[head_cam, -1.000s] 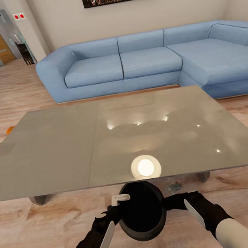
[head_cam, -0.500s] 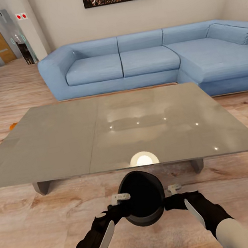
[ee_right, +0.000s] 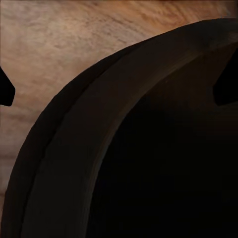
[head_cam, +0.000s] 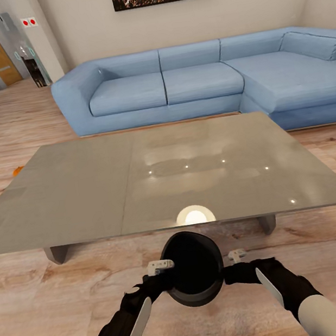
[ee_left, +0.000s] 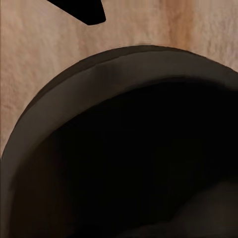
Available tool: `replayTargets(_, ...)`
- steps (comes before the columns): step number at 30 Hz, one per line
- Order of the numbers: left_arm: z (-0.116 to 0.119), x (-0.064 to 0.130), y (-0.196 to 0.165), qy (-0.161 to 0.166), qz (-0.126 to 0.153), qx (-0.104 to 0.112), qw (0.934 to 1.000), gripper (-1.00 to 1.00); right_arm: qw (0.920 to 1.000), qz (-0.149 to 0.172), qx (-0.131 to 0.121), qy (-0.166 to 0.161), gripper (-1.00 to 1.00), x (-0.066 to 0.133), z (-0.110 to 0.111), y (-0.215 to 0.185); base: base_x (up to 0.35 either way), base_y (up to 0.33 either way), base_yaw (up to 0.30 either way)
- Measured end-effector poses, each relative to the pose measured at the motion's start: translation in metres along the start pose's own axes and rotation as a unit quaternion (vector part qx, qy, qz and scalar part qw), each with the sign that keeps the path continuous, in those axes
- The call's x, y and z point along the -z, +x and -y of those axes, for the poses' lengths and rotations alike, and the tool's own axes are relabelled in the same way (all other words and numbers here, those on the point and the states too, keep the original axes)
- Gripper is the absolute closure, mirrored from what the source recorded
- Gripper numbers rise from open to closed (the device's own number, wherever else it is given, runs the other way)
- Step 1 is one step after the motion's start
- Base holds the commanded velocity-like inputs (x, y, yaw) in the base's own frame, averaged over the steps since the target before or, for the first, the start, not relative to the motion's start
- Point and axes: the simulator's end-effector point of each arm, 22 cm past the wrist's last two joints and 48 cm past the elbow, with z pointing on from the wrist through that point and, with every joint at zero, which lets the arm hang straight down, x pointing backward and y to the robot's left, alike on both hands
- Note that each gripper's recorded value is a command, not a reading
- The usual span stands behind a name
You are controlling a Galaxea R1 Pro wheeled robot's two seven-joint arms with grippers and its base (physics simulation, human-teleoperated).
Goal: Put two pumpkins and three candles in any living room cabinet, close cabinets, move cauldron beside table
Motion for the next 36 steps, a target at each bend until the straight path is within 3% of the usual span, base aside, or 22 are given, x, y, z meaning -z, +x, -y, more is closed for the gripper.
replayTargets(6, 0.004, 0.004, -0.008, 0.027, 0.008, 0.018, 0.9994, -1.0, 0.9995, 0.013, -0.021, -0.02, -1.0, 0.006, 0.0, -0.006, 0.0, 0.0, 0.0)
replayTargets(10, 0.002, 0.01, -0.012, 0.038, 0.015, 0.017, 0.999, -1.0, 0.9988, 0.018, -0.026, -0.037, -1.0, 0.009, -0.003, -0.009, 0.0, 0.0, 0.0)
replayTargets(15, -0.002, 0.018, -0.016, 0.04, 0.025, 0.012, 0.9988, -1.0, 0.9989, 0.019, -0.028, -0.034, -1.0, 0.014, 0.007, -0.009, -0.016, 0.0, 0.0)
replayTargets(23, -0.007, 0.021, -0.003, 0.036, 0.015, 0.012, 0.9992, -1.0, 0.9989, 0.019, -0.029, -0.032, -1.0, 0.016, 0.011, -0.009, -0.245, 0.0, 0.0)
replayTargets(27, -0.037, 0.027, 0.005, 0.019, 0.009, 0.006, 0.9998, -1.0, 0.999, 0.013, -0.033, -0.027, -1.0, 0.018, 0.017, -0.005, -0.329, 0.0, 0.0)
replayTargets(36, -0.054, 0.025, 0.027, 0.007, -0.014, 0.02, 0.9997, -1.0, 0.9992, 0.004, -0.038, -0.008, -1.0, 0.027, 0.042, 0.004, -0.16, 0.0, 0.0)
